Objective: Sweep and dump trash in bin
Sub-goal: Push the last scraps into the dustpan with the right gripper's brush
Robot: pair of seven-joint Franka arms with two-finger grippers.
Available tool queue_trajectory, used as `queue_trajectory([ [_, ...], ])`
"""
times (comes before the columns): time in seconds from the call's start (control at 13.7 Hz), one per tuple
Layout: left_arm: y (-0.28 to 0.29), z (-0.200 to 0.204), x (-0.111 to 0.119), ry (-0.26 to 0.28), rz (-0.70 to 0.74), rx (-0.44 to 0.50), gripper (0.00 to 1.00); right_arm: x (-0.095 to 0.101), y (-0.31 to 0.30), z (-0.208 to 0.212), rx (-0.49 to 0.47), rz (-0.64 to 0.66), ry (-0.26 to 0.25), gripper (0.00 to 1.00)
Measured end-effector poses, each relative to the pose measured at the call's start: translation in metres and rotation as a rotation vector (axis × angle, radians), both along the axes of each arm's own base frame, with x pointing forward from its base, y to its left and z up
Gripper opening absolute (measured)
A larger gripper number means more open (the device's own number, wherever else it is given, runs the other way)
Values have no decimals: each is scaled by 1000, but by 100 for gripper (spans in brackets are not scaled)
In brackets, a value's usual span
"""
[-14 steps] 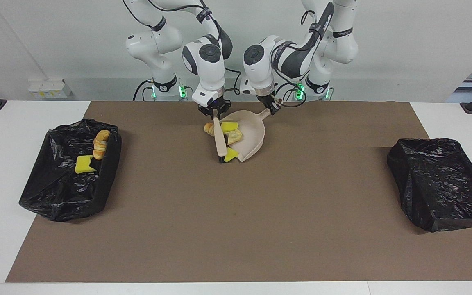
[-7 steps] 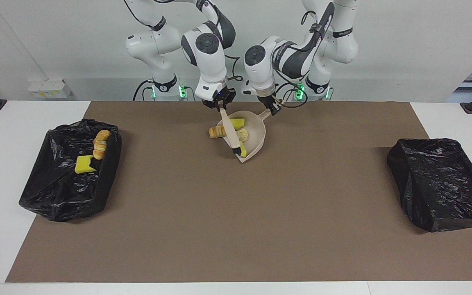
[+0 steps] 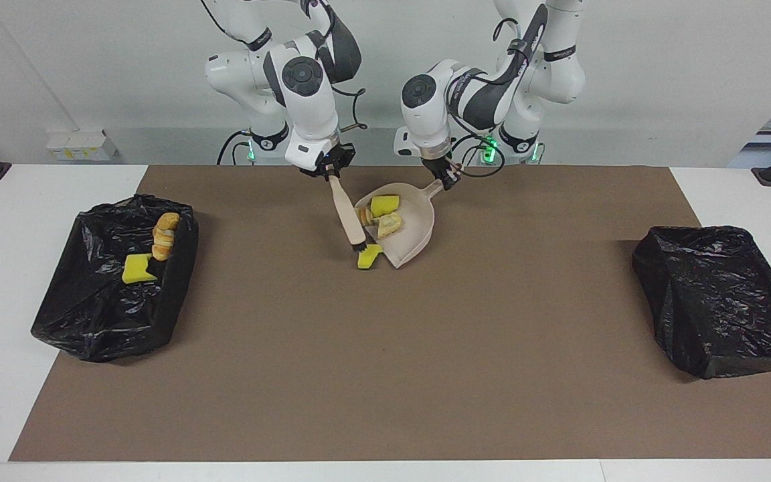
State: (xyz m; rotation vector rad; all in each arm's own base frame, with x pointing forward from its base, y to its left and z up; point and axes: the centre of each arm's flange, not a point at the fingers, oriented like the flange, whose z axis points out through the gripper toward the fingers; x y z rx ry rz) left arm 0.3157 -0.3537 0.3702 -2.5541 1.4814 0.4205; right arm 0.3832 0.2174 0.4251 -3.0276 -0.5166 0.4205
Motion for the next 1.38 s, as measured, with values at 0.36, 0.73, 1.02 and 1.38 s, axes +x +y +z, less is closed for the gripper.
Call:
queue_trajectory([
  [0.36,2,-1,1,24,-75,-12,32,-32,-40,-17,-87,-15,-64,26],
  [0.73,2,-1,1,27,-84,-13,32,-18,-50,-33,-84,-83,-124,26],
  [1.02,2,-1,2,27,-84,-13,32,-20,-27,-52,-98,-118,-119,26],
  [1.38,2,-1,2,28,-85,-14,32,-26,0,-67,-79,-93,-130,26],
])
